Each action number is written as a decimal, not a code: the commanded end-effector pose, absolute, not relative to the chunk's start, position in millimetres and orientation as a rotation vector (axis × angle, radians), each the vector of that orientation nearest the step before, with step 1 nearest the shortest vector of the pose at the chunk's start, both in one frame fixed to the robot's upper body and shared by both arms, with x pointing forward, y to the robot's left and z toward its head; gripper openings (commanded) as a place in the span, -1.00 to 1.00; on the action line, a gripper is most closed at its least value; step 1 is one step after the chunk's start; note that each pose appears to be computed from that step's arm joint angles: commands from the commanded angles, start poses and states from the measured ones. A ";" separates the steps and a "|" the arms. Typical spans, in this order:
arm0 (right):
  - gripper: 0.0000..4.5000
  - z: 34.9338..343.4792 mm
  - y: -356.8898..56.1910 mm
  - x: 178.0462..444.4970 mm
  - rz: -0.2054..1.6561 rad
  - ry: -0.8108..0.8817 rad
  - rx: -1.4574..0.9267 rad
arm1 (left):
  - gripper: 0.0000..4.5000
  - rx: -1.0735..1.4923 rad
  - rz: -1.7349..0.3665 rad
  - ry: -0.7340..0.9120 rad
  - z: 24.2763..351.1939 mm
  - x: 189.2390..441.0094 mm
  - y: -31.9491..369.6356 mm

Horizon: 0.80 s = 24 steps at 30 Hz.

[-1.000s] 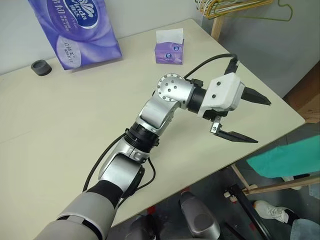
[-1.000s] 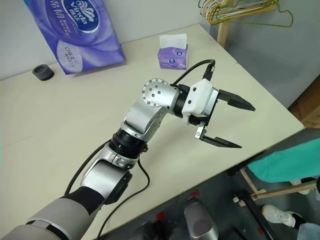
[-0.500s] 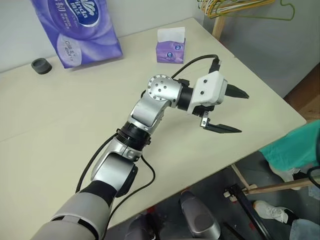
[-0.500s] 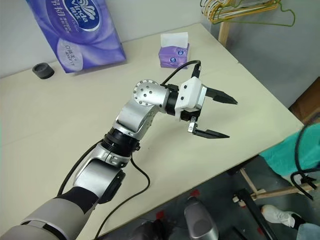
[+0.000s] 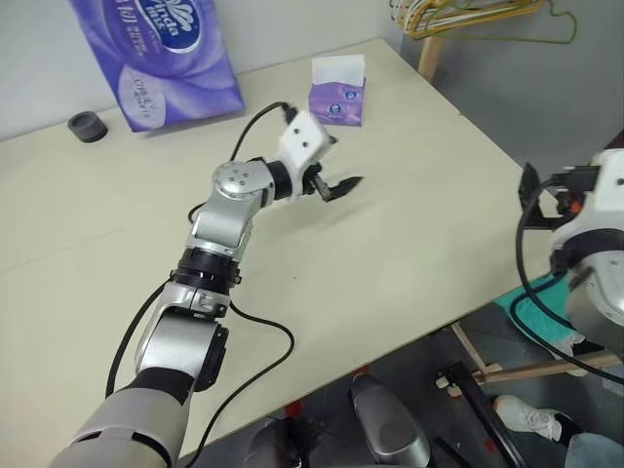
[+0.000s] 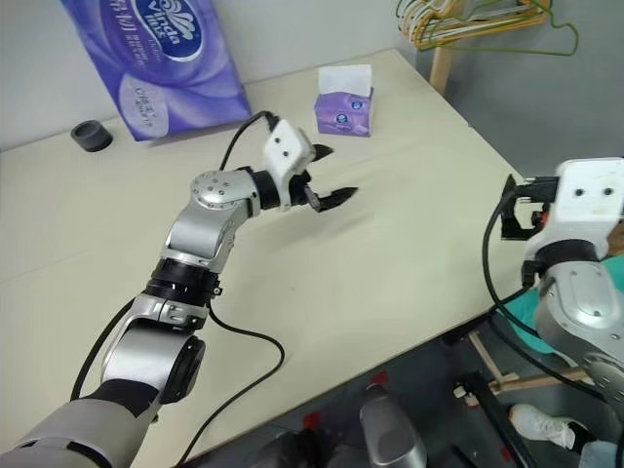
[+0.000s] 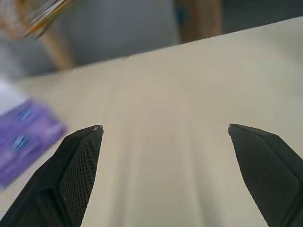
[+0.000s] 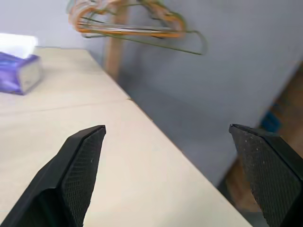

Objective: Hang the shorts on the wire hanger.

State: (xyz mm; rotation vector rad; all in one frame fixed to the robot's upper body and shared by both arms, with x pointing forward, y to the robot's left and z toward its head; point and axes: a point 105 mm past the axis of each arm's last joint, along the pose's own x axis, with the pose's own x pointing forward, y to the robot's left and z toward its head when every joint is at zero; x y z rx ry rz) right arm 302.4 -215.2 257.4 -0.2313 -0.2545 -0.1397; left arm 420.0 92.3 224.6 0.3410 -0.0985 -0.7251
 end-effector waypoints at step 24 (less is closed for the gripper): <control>0.98 159.6 -161.2 365.1 0.114 -0.284 -0.163 | 1.00 0.143 0.056 -0.003 135.0 363.6 265.0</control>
